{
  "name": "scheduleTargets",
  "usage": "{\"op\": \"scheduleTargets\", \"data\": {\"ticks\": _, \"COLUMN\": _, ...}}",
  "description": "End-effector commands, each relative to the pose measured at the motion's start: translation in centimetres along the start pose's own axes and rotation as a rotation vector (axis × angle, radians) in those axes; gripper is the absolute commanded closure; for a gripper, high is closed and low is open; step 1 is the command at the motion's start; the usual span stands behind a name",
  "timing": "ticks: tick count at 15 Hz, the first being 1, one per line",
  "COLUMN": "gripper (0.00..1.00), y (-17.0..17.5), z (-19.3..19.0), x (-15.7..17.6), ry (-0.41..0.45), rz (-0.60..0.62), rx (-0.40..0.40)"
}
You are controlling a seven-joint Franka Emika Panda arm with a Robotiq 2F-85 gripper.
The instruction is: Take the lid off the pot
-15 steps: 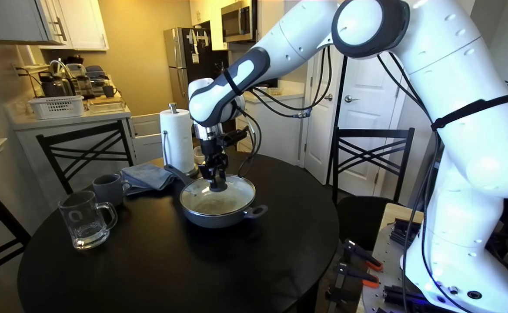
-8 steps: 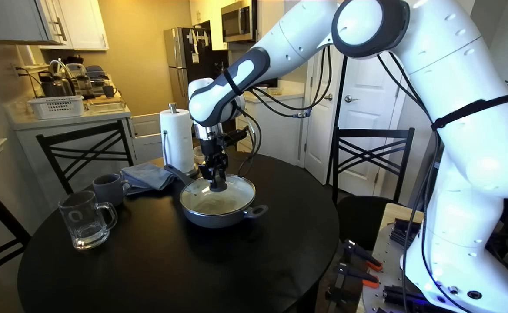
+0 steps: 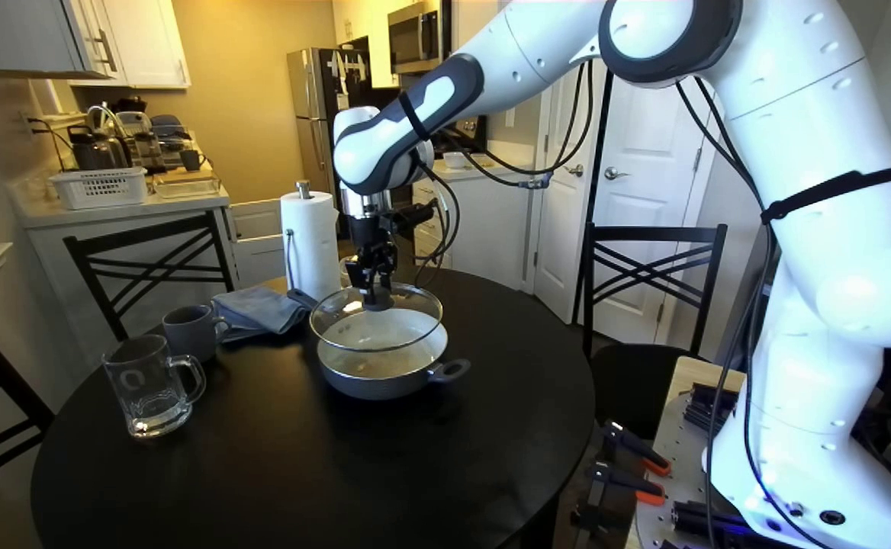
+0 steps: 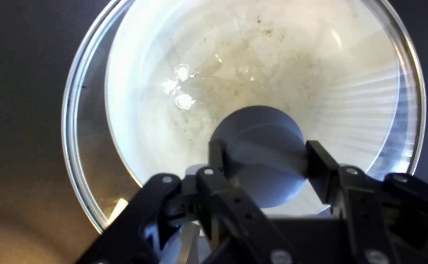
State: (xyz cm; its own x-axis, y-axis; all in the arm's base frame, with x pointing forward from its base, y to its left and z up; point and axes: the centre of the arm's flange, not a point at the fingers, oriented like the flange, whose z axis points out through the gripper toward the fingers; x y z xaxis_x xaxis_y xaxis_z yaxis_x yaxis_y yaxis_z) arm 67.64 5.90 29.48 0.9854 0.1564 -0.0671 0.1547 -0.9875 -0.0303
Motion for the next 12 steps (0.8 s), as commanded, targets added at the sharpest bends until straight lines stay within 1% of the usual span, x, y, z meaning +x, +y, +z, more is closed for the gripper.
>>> {"op": "scheduleTargets", "data": {"ticks": 1, "gripper": 0.68, "y": 1.5, "z": -2.9, "x": -1.7, "ry": 0.040, "rz": 0.050, "rx": 0.012}}
{"op": "scheduleTargets", "data": {"ticks": 4, "gripper": 0.68, "y": 3.6, "z": -3.0, "x": -2.2, "ry": 0.038, "rz": 0.098, "rx": 0.005}}
{"op": "scheduleTargets", "data": {"ticks": 6, "gripper": 0.68, "y": 5.7, "z": -2.9, "x": -3.0, "ry": 0.036, "rz": 0.147, "rx": 0.009}}
{"op": "scheduleTargets", "data": {"ticks": 12, "gripper": 0.68, "y": 13.7, "z": -3.9, "x": -7.6, "ry": 0.085, "rz": 0.335, "rx": 0.052}}
